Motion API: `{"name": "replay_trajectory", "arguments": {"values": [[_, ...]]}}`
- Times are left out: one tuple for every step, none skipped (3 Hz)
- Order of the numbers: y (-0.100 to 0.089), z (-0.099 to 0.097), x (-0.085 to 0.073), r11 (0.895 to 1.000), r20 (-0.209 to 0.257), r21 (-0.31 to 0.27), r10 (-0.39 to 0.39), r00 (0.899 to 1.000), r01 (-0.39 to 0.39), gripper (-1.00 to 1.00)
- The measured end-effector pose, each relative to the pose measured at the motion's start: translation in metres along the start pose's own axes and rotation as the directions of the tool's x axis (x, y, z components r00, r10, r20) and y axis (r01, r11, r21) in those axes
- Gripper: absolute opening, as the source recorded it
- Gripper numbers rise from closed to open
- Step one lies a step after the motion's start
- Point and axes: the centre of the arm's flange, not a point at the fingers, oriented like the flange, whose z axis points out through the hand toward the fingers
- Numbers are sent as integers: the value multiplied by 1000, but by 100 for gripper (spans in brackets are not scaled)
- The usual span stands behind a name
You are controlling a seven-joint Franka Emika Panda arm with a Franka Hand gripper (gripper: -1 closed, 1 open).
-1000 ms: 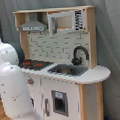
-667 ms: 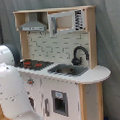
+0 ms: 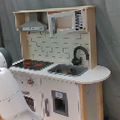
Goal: Play with the kitchen
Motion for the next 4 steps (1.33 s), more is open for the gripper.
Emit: {"name": "replay_trajectory", "arguments": {"values": [[-34, -10, 15, 997, -19, -42, -71, 997, 70, 100], [-69, -17, 28, 987, -35, -85, -141, 989, 138, 100], [-96, -20, 37, 976, -42, -116, -192, 980, 186, 100], [-122, -21, 44, 962, -47, -147, -239, 970, 230, 100]]}}
